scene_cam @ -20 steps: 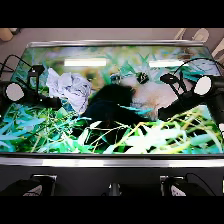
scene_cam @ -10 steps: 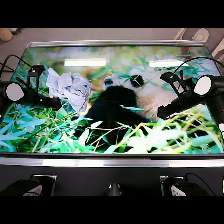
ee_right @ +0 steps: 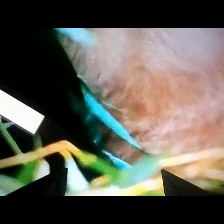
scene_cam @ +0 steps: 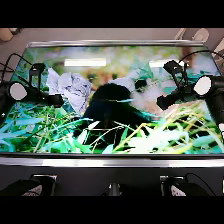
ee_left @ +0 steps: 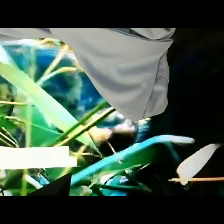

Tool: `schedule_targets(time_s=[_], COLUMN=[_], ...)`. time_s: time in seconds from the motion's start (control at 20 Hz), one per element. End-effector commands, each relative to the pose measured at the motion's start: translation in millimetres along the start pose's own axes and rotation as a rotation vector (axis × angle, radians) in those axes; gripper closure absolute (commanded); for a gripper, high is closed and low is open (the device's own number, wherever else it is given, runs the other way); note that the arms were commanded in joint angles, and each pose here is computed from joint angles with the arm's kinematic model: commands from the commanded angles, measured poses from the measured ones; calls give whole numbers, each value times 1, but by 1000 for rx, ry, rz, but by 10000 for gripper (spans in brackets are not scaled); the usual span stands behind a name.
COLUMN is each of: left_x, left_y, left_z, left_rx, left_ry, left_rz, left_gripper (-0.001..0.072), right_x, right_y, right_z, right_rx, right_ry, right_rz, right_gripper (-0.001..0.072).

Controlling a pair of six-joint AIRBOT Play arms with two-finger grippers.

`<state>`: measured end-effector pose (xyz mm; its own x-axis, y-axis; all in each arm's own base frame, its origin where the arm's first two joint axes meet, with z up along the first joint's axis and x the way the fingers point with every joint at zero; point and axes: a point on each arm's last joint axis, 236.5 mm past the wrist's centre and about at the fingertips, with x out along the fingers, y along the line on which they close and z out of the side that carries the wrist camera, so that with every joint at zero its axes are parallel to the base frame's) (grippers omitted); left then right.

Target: Fold the shirts.

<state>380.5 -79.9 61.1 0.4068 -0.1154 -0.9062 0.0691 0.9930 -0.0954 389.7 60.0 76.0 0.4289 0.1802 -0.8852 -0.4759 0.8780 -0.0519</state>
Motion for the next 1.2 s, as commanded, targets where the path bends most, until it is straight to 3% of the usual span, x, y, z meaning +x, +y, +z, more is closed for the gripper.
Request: schedule_targets(time_s=[0.0, 0.2, 0.25, 0.35, 0.4, 0.45, 0.5, 0.7, 0.75, 0.8, 0.85, 0.95, 1.15], left_x=[15, 47, 62, 103, 126, 145, 163, 193, 193, 192, 187, 160, 11], left_y=[-4, 5, 16, 40, 48, 52, 50, 25, 21, 17, 12, -3, -62], left_z=[5, 66, 80, 87, 83, 79, 77, 92, 96, 99, 102, 120, 169], left_rx=[-93, -112, -151, -247, -295, -346, -400, -431, -431, -432, -439, -369, -14], left_ry=[0, -199, -210, -105, -20, 52, 110, 110, 93, 83, 78, 16, -284], left_rz=[-14, -16, -6, 12, 3, -19, -64, -208, -213, -223, -244, -301, -357], left_gripper=[112, 129, 186, 182, 146, 28, -3, 11, 164, 397, 690, 684, 684], right_x=[0, 0, -1, -1, -1, -1, -1, 0, 0, -1, -2, -11, -72], right_y=[-3, -8, -9, -10, -10, -8, -4, -1, -1, -2, -2, -5, -41], right_z=[6, 17, 19, 22, 23, 23, 23, 19, 19, 19, 19, 19, 29], right_rx=[-29, -32, -32, -32, -30, -27, -21, -20, -20, -21, -31, -148, -217], right_ry=[-27, -73, -80, -94, -96, -97, -97, -79, -79, -81, -83, -88, -132], right_rz=[-15, -35, -39, -46, -43, -35, -20, -7, -8, -9, -11, -39, -249], right_gripper=[97, 98, 97, 98, 98, 98, 98, 99, 99, 99, 99, 98, 96])
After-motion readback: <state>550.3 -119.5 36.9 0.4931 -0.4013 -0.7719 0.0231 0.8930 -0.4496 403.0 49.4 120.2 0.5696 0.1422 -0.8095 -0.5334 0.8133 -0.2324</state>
